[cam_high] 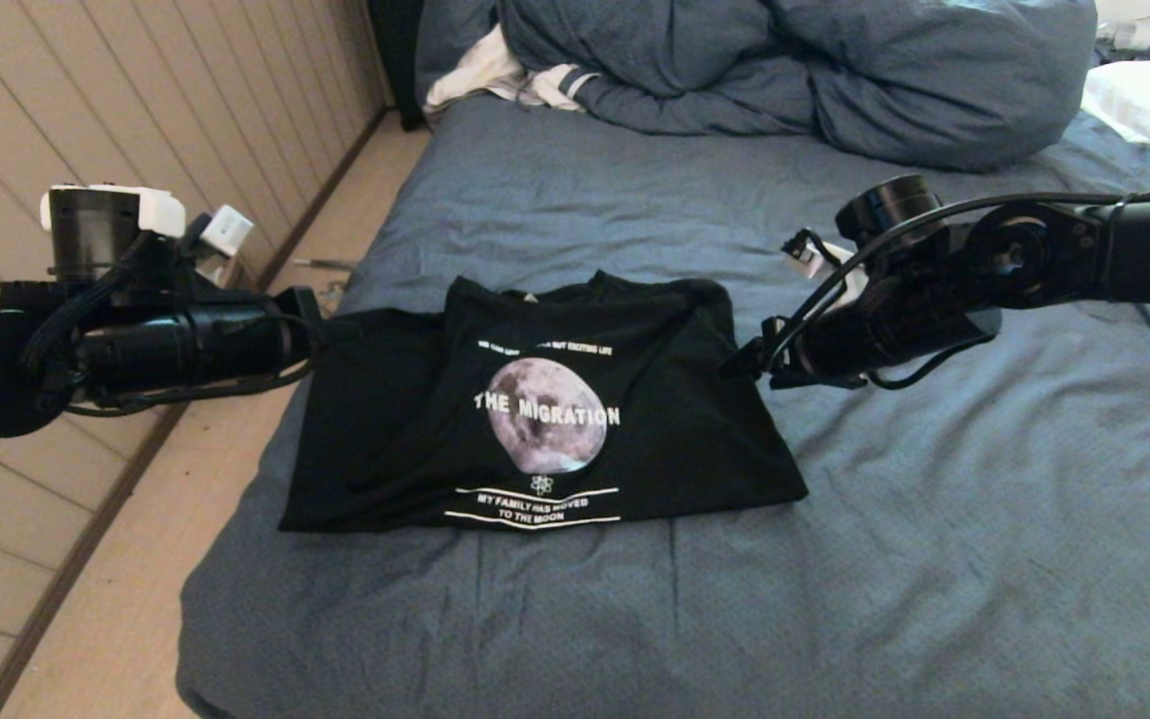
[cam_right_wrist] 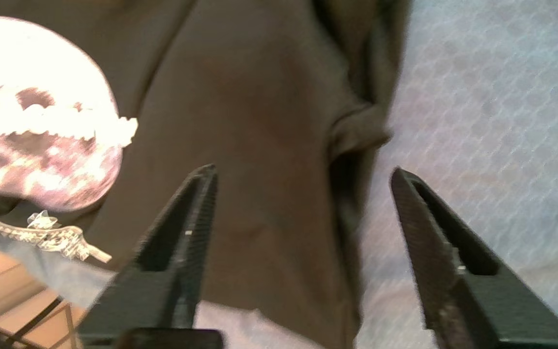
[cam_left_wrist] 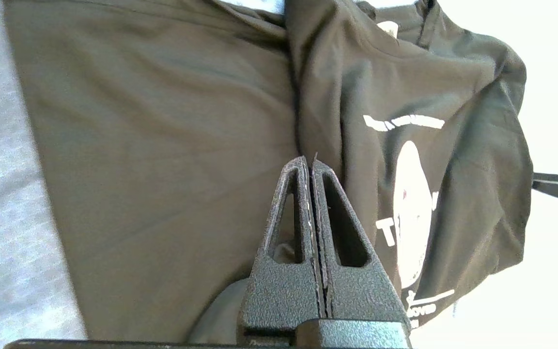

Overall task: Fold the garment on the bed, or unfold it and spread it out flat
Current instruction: Fold the black T-shirt

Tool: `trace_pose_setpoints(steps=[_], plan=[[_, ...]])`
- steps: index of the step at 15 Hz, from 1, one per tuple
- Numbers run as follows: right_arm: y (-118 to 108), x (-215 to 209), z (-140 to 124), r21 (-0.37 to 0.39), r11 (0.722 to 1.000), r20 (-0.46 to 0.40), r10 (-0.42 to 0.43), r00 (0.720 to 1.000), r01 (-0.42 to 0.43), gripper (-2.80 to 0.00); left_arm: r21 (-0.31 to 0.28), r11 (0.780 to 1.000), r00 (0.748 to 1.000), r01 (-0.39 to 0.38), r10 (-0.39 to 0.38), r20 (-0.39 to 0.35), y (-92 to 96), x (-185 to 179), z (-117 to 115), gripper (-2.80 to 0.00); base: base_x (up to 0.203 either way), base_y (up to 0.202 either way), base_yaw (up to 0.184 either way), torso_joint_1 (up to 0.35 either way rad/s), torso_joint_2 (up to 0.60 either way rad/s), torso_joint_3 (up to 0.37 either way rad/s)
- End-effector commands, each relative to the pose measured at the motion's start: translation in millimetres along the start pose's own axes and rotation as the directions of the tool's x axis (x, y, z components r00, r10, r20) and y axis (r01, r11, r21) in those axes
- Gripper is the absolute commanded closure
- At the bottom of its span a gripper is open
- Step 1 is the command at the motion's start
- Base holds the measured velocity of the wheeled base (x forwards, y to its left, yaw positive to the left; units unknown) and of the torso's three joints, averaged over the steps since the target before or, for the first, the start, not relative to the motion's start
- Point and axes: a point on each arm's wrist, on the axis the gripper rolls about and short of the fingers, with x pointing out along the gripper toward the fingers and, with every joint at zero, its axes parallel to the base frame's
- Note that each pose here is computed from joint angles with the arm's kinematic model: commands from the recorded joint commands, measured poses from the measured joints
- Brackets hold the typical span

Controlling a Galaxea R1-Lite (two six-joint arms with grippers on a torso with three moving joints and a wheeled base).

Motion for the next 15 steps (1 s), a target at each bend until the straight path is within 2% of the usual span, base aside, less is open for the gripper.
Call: trace_pose_setpoints(steps=[1,7,11,13,14,15], plan=[[-7,11,-1,0.014,1.0,-0.023,-0.012,1.0,0.012,-2.8,-0.002,1.0,1.0,0.004,-0.004,-0.004,-0.8,-2,-2,0.0,0.0,0.0,0.0,0.0,0.0,0.0],[-13,53,-7,0.01,1.0,-0.087,-0.009,0.996,0.01,-2.8,-0.006,1.0,1.0,0.012,-0.012,-0.027,-2.7,2,-8,0.0,0.0,0.0,0.0,0.0,0.0,0.0],[7,90,-11,-0.021,0.999,-0.124,0.032,0.992,-0.035,-2.8,-0.01,1.0,0.999,0.022,-0.022,-0.045,-5.4,4,-13,0.0,0.0,0.0,0.0,0.0,0.0,0.0],[17,94,-5,-0.011,0.999,-0.101,0.052,0.994,-0.053,-2.8,-0.01,1.0,0.998,0.024,-0.025,-0.05,-6.3,5,-14,0.0,0.0,0.0,0.0,0.0,0.0,0.0],[23,95,-3,-0.006,0.998,-0.093,0.061,0.994,-0.062,0.0,-0.01,1.0,0.998,0.024,-0.025,-0.05,-6.0,6,-14,0.0,0.0,0.0,0.0,0.0,0.0,0.0],[25,98,-3,-0.006,0.998,-0.094,0.065,0.994,-0.065,0.0,-0.011,1.0,0.998,0.022,-0.022,-0.052,-5.3,7,-14,0.0,0.0,0.0,0.0,0.0,0.0,0.0]])
